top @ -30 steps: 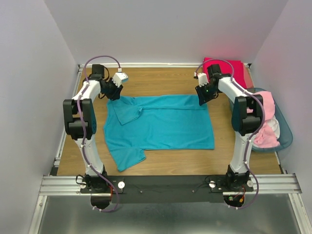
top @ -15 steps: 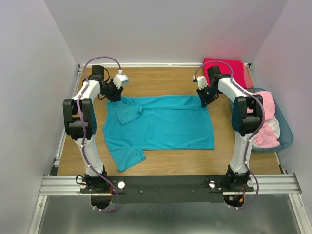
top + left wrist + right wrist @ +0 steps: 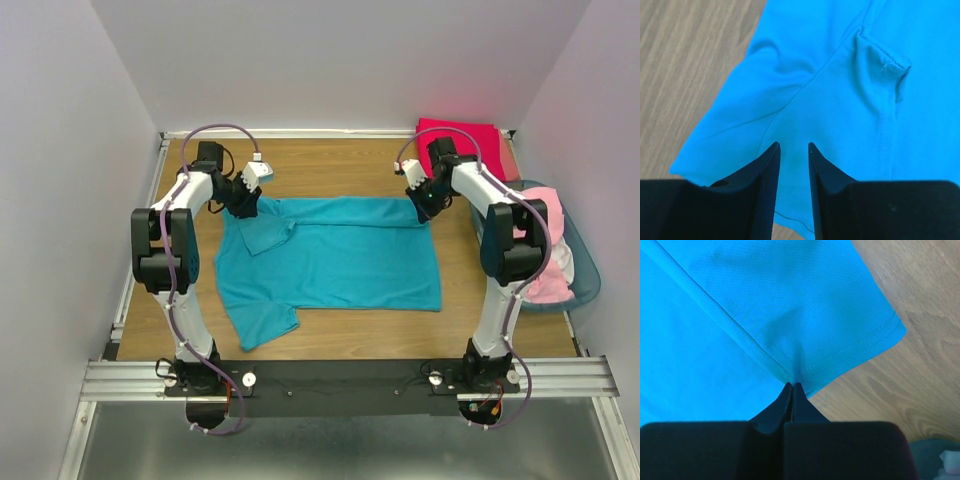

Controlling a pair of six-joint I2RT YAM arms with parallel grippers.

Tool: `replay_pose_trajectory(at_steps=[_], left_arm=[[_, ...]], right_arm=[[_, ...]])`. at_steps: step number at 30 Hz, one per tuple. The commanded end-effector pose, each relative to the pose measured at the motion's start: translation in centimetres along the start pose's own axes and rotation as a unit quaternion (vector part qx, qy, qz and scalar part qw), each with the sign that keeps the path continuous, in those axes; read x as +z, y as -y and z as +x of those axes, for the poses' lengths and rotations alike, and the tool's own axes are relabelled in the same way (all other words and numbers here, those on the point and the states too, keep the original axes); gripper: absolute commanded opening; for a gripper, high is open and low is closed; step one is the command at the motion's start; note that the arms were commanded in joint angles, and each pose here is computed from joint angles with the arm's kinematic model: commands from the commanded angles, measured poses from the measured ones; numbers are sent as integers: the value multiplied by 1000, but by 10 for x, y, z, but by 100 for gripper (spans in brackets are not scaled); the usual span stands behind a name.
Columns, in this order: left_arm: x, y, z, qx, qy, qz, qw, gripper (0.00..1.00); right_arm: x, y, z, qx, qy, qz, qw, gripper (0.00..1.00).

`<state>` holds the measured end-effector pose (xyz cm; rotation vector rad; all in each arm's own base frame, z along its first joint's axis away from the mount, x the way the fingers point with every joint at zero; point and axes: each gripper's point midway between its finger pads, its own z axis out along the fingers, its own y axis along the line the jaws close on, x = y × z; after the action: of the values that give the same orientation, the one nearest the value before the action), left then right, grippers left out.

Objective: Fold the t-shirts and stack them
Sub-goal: Fold the flattened tshirt in 1/3 of the way

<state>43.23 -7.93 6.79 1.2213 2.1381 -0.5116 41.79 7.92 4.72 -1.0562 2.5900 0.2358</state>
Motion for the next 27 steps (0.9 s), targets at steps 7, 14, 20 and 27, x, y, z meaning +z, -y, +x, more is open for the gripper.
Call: replay_pose_trajectory(at_steps=[7, 14, 20, 27], left_arm=[[-18, -58, -32, -44, 28, -108, 993, 36], [-4, -82, -37, -60, 31, -109, 992, 45], [15, -91, -14, -74, 2, -104, 992, 45], [21, -94, 17, -89, -31, -112, 989, 37]], right_arm=[[-3, 2, 10, -47, -12, 32, 998, 1], [0, -3, 11, -59, -16, 37, 997, 1], [0, -1, 10, -61, -19, 42, 997, 1], [2, -2, 16, -64, -27, 41, 997, 1]])
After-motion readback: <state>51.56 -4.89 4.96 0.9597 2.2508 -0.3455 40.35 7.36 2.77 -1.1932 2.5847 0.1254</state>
